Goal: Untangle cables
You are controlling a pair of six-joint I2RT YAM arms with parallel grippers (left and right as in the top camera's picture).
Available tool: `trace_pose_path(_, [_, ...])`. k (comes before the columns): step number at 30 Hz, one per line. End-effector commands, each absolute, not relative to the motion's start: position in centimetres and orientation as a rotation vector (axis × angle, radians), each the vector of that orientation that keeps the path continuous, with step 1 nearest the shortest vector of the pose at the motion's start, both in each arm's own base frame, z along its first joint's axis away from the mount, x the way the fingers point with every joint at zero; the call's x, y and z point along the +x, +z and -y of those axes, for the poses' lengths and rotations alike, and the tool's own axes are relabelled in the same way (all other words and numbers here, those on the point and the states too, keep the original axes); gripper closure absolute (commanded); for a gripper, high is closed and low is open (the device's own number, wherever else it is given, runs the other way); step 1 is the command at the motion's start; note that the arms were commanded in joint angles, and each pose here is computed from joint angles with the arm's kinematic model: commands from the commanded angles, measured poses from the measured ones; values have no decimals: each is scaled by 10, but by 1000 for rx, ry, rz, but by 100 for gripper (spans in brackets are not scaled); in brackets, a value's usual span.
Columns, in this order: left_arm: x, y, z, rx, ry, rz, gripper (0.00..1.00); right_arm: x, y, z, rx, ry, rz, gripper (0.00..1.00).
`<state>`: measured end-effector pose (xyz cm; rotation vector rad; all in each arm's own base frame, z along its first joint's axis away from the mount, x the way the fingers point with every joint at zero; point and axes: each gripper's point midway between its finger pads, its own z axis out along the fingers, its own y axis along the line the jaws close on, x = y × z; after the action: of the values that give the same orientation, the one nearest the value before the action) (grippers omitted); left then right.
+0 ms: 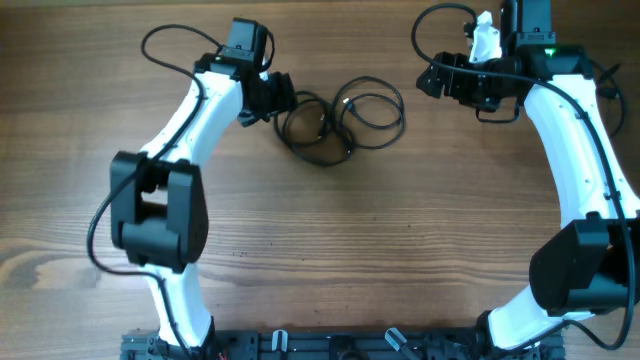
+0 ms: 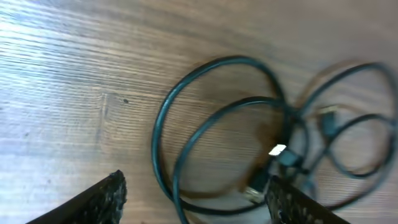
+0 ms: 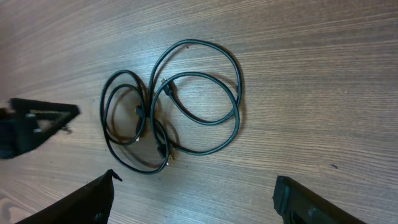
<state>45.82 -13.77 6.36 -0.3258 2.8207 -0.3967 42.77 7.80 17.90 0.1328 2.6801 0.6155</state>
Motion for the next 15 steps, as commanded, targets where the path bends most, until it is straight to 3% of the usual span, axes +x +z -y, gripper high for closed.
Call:
trace_pose_path(1, [456,34,137,-149,-333,-2883,33,428,177,-75,132,594,-2688,16])
trace_pose_path(5, [437,18,137,-157,-308,-2974,42,428,177,-75,132,594,-2688,16])
trace_pose_path(6, [423,8,135,-354,-292,-3038,45,428,177,-75,132,594,-2687,16])
trace_pose_path(15, [408,-13,142,-710,-313,-3042,49,428,177,-75,132,594,-2688,16])
